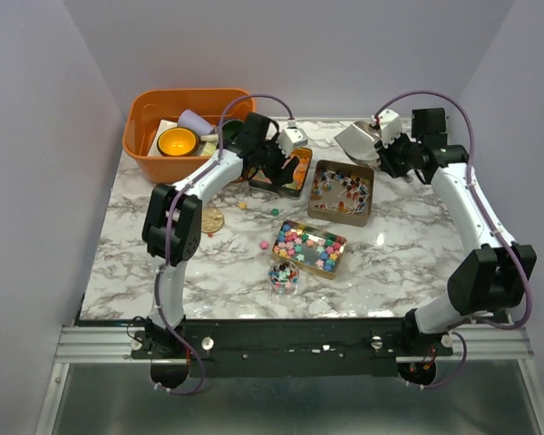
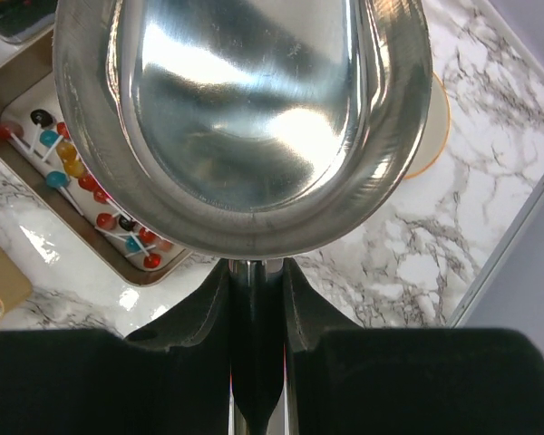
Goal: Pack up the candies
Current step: Move the storage box to the center of the board, then scoop the fake candies from the storage box.
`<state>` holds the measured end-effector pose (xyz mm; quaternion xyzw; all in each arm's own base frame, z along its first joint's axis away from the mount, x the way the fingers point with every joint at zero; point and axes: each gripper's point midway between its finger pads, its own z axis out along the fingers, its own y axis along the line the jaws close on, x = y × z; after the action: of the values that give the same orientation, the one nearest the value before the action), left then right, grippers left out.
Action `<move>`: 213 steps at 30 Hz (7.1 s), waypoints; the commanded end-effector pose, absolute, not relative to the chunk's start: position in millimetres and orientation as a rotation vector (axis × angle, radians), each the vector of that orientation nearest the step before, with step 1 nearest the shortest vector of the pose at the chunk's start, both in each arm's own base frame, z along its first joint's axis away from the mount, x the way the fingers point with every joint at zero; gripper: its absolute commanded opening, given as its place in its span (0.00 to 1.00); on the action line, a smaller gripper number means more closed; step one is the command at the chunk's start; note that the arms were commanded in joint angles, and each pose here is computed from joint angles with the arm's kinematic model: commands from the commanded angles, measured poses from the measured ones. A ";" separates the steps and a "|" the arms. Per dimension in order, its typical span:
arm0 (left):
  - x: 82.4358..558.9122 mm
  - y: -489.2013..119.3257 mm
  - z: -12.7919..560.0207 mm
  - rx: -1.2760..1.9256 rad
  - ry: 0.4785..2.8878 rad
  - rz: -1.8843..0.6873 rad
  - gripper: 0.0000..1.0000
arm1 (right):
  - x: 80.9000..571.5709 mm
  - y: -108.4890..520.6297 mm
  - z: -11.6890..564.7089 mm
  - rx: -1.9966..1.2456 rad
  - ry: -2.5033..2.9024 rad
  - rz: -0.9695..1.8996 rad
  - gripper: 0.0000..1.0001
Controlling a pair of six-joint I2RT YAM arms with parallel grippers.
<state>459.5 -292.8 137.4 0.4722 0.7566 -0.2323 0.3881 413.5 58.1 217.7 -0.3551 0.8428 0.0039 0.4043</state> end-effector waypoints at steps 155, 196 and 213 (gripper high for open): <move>317.5 -218.7 25.0 0.278 2.492 -0.921 0.59 | 403.2 269.1 48.8 -2.390 1.663 0.106 0.01; 313.3 -194.5 110.9 0.511 2.317 -0.931 0.64 | 391.9 190.0 102.7 -1.899 1.842 0.227 0.01; 336.0 -193.8 120.7 0.565 2.304 -0.861 0.65 | 375.9 185.4 136.0 -1.615 1.693 0.306 0.01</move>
<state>320.1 -195.2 116.8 0.2144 0.8696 -0.3392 0.2877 372.7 174.1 100.0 -0.6268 0.6998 0.1230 0.3198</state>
